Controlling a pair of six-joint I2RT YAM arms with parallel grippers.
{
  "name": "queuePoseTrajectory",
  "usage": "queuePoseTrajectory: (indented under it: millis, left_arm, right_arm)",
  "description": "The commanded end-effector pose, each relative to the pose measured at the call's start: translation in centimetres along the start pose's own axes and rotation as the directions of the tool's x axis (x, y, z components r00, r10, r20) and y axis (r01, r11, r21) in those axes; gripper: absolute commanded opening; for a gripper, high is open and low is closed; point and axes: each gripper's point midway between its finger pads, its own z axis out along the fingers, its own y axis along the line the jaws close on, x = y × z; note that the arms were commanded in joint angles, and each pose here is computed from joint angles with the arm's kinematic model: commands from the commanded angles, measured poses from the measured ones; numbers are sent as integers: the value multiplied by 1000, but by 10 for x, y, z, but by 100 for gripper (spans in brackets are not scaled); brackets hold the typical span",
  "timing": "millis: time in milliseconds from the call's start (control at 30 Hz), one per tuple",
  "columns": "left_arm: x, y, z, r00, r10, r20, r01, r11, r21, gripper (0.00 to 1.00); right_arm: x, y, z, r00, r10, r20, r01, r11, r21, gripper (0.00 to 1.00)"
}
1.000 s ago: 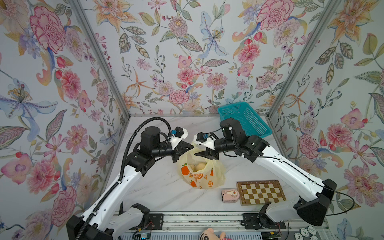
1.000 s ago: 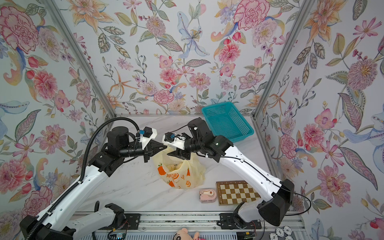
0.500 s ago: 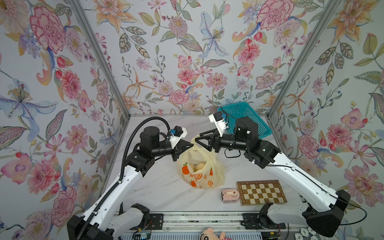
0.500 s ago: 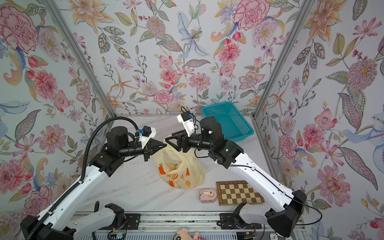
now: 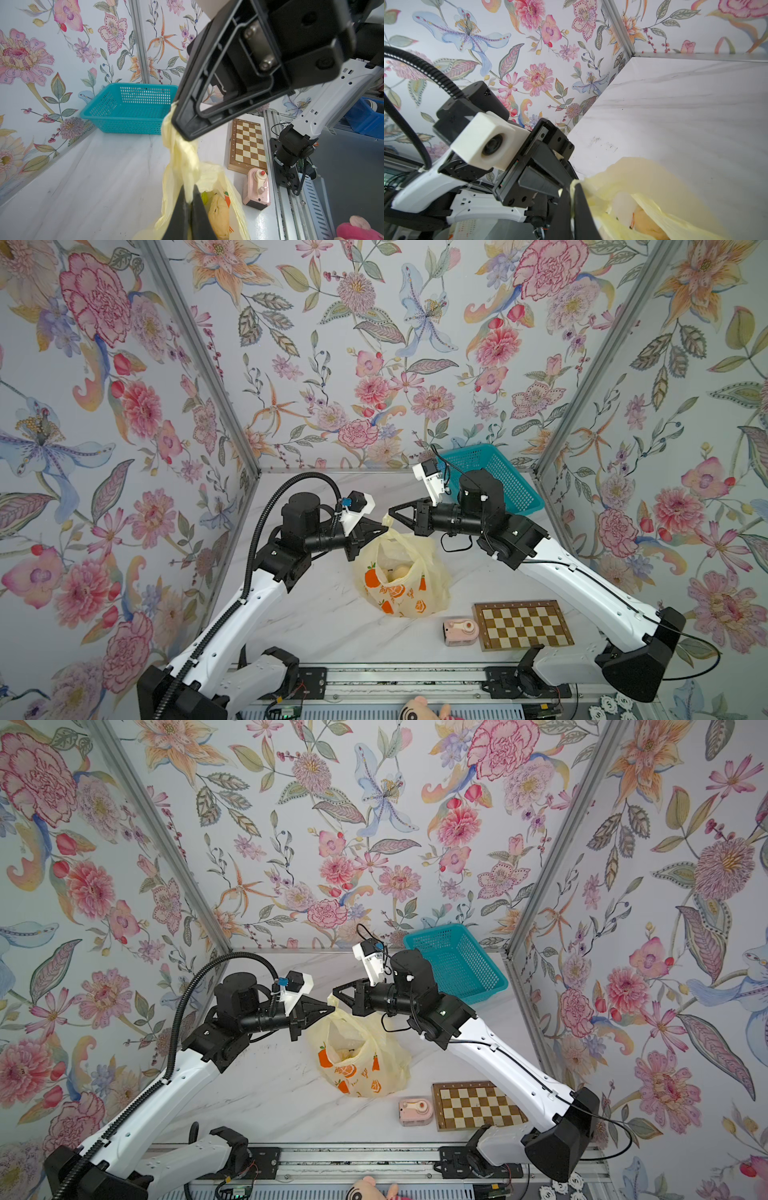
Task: Place the pears into plastic bags & tie knots
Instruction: Tie the plastic bag at the center of the board.
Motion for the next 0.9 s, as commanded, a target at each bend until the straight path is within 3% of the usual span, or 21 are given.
queuePoseTrajectory:
  millis: [0, 133, 367, 600, 700, 867]
  left_arm:
    - [12, 10, 3, 999, -32, -14, 32, 999, -24, 12]
    - [19, 18, 4, 999, -48, -16, 47, 997, -53, 18]
    - [22, 17, 9, 998, -66, 11, 66, 998, -16, 18]
    - [26, 21, 13, 996, -83, 17, 84, 996, -19, 1]
    - [25, 29, 10, 997, -81, 21, 82, 994, -71, 0]
    - [25, 41, 5, 996, -82, 20, 83, 989, -125, 0]
  right_arm:
    - [-20, 10, -8, 998, -32, 56, 32, 999, 8, 0]
    - [-25, 12, -21, 996, -52, 75, 49, 998, 39, 0]
    - [-34, 11, -39, 992, -61, 106, 53, 995, 81, 0]
    - [-26, 8, -51, 995, -41, 86, 29, 990, 135, 0]
    - [-3, -1, -60, 999, -13, 29, 6, 978, 210, 0]
    - [78, -19, -60, 985, 106, -133, -62, 951, 303, 0]
